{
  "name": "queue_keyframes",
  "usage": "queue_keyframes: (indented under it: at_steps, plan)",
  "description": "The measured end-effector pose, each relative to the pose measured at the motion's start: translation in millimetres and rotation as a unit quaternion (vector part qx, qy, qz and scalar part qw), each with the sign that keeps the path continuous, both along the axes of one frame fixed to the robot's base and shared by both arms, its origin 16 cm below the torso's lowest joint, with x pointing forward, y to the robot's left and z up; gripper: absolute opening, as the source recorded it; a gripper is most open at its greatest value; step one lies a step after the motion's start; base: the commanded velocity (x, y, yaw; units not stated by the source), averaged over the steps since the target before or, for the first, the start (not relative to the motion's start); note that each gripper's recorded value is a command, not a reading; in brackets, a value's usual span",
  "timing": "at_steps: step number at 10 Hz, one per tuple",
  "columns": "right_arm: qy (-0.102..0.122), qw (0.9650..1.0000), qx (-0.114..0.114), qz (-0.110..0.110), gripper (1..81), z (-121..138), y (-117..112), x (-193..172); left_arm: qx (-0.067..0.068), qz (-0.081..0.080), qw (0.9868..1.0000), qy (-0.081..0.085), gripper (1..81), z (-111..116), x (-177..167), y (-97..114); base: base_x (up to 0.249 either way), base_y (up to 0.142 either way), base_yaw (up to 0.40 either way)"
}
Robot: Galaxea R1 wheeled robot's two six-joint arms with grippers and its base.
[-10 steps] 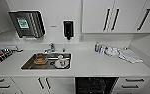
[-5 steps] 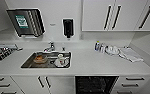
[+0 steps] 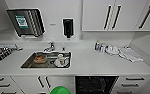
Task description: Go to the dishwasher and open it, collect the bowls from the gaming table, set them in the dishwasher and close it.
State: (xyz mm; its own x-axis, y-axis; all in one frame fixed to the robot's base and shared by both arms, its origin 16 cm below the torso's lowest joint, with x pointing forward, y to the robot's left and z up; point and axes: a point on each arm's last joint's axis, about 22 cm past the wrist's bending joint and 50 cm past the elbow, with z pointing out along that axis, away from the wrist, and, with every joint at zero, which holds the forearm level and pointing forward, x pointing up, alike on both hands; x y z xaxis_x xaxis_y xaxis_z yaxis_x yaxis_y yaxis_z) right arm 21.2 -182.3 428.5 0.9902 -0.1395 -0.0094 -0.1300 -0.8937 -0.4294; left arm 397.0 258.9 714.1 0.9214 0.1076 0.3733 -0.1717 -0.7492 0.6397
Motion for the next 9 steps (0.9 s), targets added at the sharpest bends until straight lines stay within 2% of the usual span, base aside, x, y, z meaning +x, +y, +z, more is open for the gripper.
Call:
queue_keyframes:
  at_steps: [2, 4, 6, 9]
  plan:
    - [-0.002, 1.0000, 0.004, 0.000, 1.0, 1, 6, 3, -0.017, -0.013, 0.9998, -0.006, 1.0, 11, 18, -25, 0.000, 0.000, 0.000]
    - [-0.004, 1.0000, 0.005, -0.001, 1.0, 1, 7, 7, -0.015, -0.016, 0.9997, -0.009, 1.0, 14, 41, -31, 0.000, 0.000, 0.000]
    - [-0.004, 1.0000, 0.005, -0.001, 1.0, 1, 7, 7, -0.009, -0.020, 0.9998, -0.004, 1.0, 9, 54, -34, 0.000, 0.000, 0.000]
    - [-0.004, 1.0000, 0.005, -0.001, 1.0, 1, 7, 7, -0.008, -0.040, 0.9992, -0.001, 1.0, 7, 76, -59, 0.000, 0.000, 0.000]
